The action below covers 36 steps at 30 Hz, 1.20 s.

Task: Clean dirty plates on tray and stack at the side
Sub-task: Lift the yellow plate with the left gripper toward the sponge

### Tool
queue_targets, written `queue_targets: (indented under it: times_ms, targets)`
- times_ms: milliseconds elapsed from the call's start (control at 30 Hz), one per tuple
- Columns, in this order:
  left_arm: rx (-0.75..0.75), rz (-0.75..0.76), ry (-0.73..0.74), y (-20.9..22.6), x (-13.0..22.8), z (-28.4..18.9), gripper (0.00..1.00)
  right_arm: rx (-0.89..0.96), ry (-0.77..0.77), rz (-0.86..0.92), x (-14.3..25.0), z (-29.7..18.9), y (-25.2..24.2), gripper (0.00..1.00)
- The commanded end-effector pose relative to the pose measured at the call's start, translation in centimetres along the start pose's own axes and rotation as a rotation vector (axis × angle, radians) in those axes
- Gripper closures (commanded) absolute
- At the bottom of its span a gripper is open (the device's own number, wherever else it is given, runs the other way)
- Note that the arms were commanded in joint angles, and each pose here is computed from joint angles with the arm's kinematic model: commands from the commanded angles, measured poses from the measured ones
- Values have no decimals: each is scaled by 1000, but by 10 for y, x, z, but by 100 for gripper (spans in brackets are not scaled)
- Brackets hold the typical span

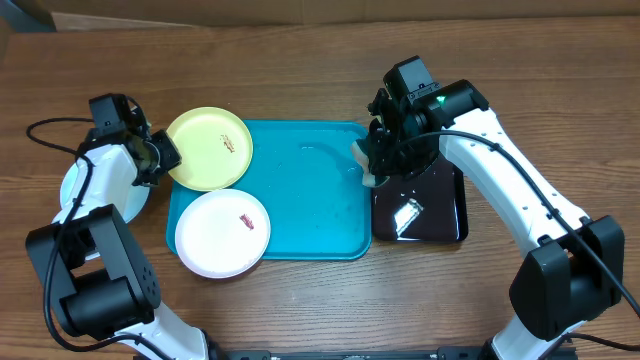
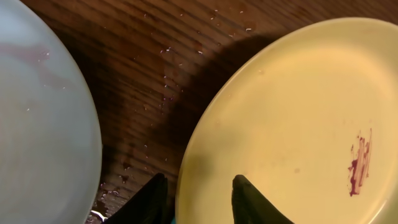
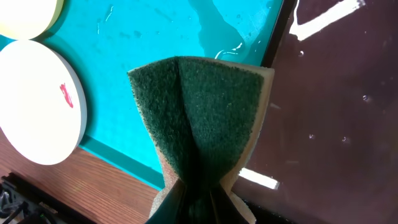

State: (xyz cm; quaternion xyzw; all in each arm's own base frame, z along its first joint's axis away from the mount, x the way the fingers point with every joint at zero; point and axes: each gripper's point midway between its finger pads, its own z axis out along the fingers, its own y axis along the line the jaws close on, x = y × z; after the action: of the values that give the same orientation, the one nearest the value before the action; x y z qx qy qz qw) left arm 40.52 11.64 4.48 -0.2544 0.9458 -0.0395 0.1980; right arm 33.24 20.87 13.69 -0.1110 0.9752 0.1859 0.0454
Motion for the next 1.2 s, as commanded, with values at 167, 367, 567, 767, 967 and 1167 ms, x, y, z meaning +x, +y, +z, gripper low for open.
queue_targets:
  times_ms: [167, 367, 567, 767, 967, 1167]
  targets:
    - [-40, 23, 49, 5, 14, 15, 66, -5, -40, -10, -6, -11, 4, 91]
    - [-2, 25, 53, -2, 13, 18, 81, -5, -40, -10, -6, -11, 4, 91]
    - [157, 23, 78, -36, 0, -3, 96, 35, -52, 1, -9, -13, -6, 91]
    - [354, 0, 179, -86, 0, -43, 96, 52, -43, 70, -8, -20, -30, 93]
    - [343, 49, 322, -121, 44, -49, 96, 69, -23, 151, -3, -29, -58, 95]
    - [257, 163, 360, -154, 87, -36, 96, 78, -15, 196, 0, -35, -75, 96]
